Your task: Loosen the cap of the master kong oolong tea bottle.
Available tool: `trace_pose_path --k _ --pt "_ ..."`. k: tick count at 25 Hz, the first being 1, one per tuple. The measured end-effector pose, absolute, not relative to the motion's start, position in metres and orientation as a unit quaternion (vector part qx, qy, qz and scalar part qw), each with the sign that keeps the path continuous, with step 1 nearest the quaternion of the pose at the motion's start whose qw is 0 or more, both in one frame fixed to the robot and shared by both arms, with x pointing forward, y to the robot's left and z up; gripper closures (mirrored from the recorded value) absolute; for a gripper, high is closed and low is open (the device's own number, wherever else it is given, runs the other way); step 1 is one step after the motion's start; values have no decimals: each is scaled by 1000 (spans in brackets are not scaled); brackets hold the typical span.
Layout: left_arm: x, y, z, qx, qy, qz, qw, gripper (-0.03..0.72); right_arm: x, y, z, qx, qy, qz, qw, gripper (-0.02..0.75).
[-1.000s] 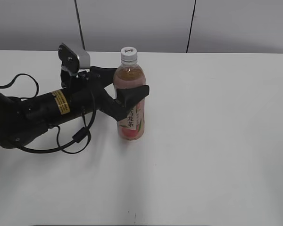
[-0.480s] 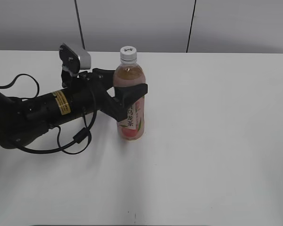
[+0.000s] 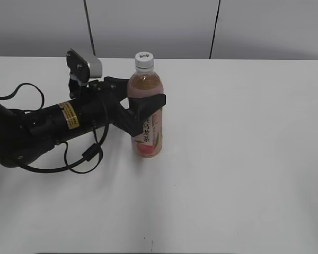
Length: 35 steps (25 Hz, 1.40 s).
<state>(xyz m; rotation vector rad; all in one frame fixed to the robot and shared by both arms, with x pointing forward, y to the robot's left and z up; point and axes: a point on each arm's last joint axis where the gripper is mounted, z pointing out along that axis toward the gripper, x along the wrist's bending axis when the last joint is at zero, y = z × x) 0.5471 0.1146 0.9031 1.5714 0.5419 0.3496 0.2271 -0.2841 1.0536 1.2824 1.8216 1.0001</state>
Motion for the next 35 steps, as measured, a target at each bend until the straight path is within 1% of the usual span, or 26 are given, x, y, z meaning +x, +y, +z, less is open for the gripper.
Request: trace_pose_path --k 14,17,20,23,25,29,31,35 --pt "547 115 903 694 239 155 661 221 227 -284 1055 491 698 389 347 269" --pt "547 115 903 694 239 155 661 221 228 -283 1063 483 682 411 365 269" --pt "547 115 903 694 239 155 661 221 234 -283 1075 465 644 454 403 269" --pt "547 115 903 694 239 155 661 221 249 -281 1089 462 612 495 408 291" --pt "547 115 903 694 239 155 661 221 265 -279 1095 474 602 511 389 318" --pt "547 115 903 694 239 155 661 221 307 -273 1099 513 604 517 323 365" --pt "547 115 903 694 239 155 661 221 329 -268 1101 521 617 514 291 373" --pt "547 115 903 694 239 155 661 221 370 -260 1116 495 655 506 266 376"
